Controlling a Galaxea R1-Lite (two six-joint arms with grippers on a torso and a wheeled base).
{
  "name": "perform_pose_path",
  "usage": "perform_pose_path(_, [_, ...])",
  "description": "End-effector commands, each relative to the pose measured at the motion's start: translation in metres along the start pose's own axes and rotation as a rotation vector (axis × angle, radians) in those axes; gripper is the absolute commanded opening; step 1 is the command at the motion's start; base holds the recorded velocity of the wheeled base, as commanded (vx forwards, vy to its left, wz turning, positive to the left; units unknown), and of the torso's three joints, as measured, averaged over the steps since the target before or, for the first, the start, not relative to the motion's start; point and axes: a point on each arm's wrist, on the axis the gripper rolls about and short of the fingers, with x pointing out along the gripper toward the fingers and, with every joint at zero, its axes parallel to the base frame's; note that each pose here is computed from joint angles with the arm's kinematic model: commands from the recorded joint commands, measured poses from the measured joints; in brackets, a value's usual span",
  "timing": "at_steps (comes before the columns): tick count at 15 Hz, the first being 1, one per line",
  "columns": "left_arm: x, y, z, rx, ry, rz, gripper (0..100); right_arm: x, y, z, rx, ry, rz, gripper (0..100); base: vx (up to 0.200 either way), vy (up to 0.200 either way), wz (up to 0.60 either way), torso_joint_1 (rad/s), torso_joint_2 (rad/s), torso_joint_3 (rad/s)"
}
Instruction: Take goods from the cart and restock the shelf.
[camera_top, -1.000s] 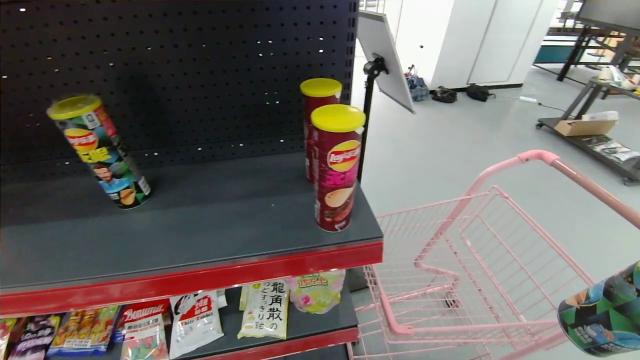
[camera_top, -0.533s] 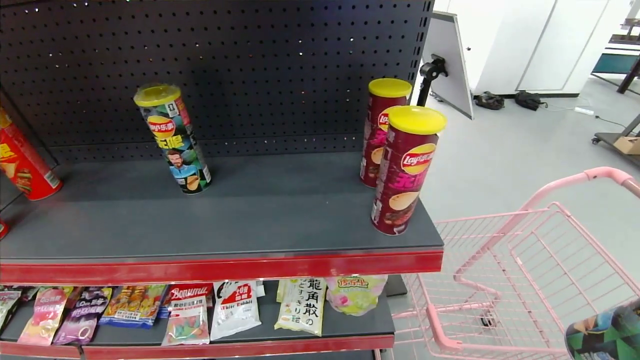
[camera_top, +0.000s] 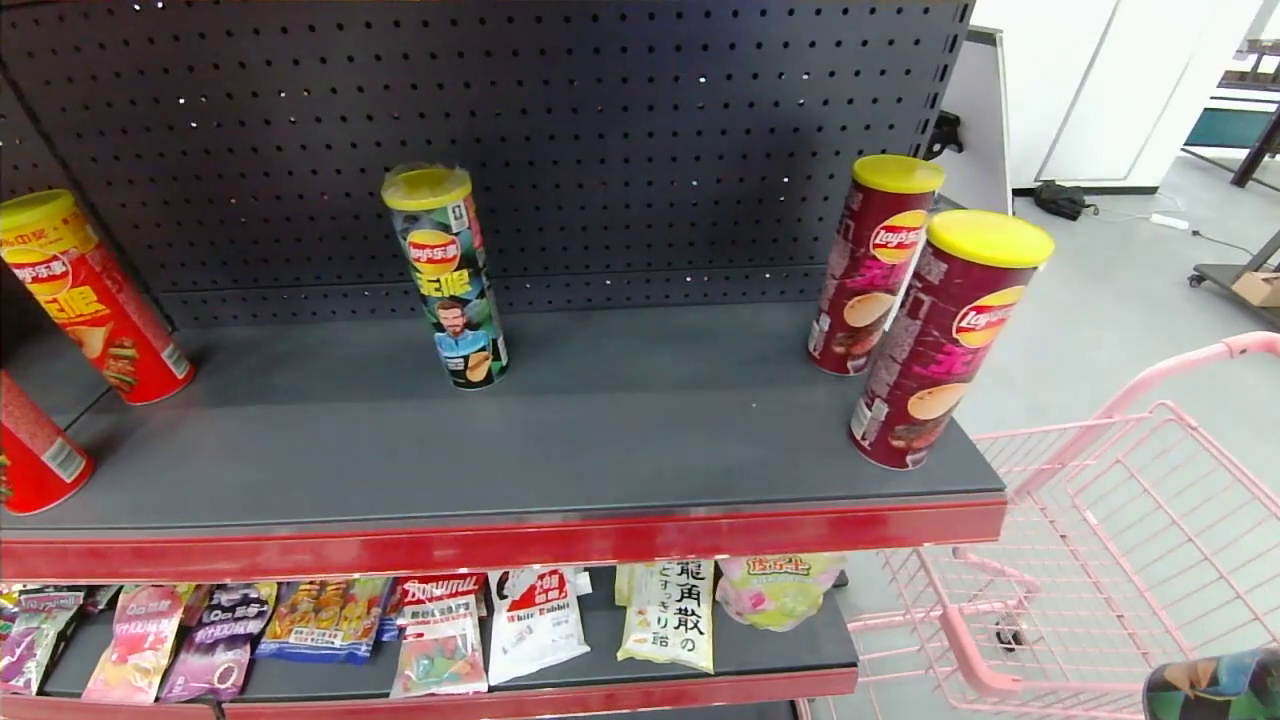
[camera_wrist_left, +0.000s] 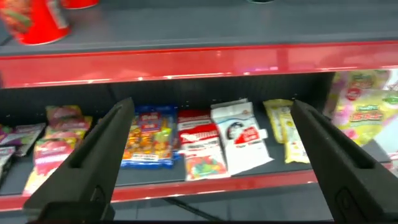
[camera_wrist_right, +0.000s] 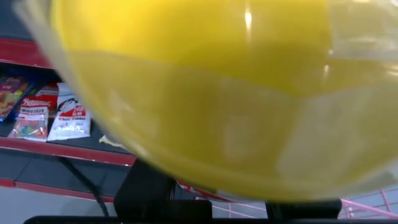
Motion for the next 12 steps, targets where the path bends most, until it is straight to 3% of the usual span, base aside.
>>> perform_pose_path(1, [0.0001,0.0000,-0.0002,0.000,0.002,0.000,100,-0.0044,0.0010,-0.0024,-0.004,-0.023,0.002,0,0.000,0.200,0.00,-0.002,0.01,-0.002])
perform_pose_path(9, [0.0001,0.0000,-0.0004,0.000,0.003,0.000,100,-0.0039,0.0016,-0.0019,-0.004,-0.023,0.048,0,0.000,0.200,0.00,0.001,0.00,0.003])
perform_pose_path(12, [0.0001,0.0000,-0.0002,0.000,0.002,0.000,100,-0.0039,0.0016,-0.0019,-0.004,-0.023,0.048,0,0.000,0.000,0.00,0.000,0.00,0.000])
